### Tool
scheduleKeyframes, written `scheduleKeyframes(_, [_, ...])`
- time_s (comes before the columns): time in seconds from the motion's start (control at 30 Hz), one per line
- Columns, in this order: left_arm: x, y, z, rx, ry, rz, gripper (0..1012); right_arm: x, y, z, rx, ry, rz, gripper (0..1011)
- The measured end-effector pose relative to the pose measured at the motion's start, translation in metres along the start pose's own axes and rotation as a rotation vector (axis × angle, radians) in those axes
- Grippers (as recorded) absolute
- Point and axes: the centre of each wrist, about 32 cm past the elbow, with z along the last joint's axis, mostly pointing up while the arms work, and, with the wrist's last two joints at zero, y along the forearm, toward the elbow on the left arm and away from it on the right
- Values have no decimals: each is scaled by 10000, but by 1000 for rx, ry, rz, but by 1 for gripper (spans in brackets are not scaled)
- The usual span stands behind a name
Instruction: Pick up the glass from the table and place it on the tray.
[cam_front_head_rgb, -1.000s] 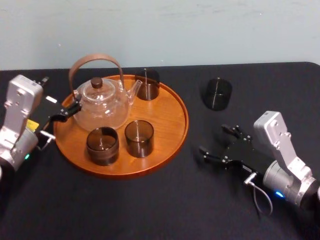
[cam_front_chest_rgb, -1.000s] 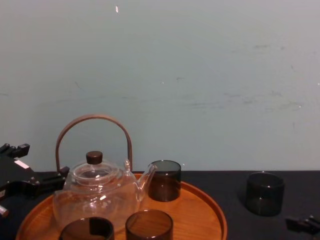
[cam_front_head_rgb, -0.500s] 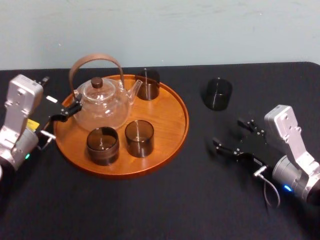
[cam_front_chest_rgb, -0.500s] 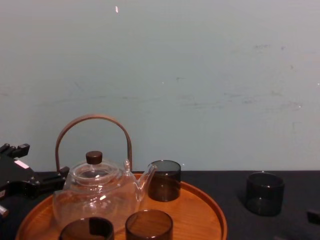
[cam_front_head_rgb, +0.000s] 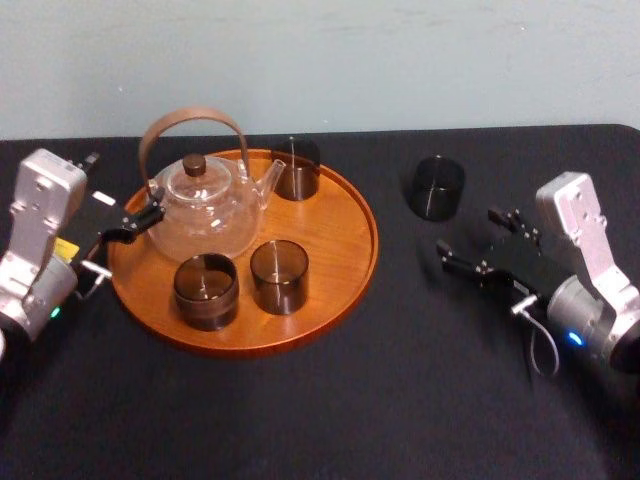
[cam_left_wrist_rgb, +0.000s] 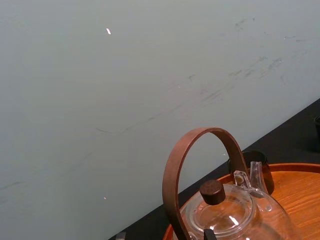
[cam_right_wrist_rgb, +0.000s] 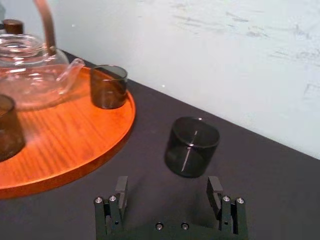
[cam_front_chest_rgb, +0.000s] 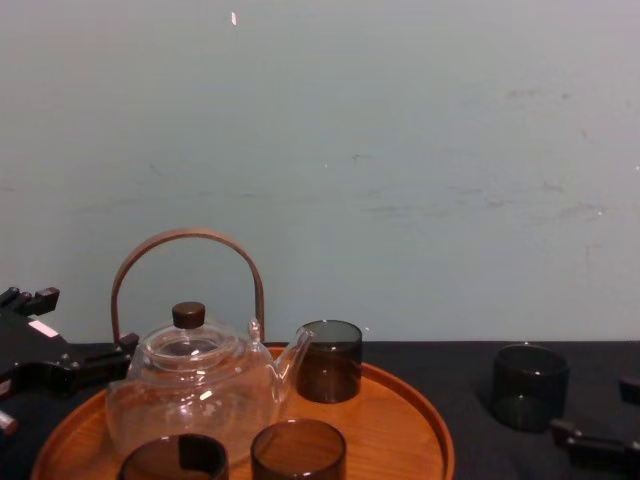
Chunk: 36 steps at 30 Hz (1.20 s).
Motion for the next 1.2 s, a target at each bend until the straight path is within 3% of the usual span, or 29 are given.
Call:
scheduleKeyframes(0.27, [0, 0, 0, 0, 0, 0, 1010, 112, 181, 64, -8, 12, -24, 1002])
scheduleKeyframes(0.9, [0, 0, 0, 0, 0, 0, 1010, 310, 592, 101, -87, 43, -60, 1002])
scheduleKeyframes(1.2, [0, 0, 0, 0, 0, 0, 1009, 331, 751, 111, -109, 34, -61, 1002])
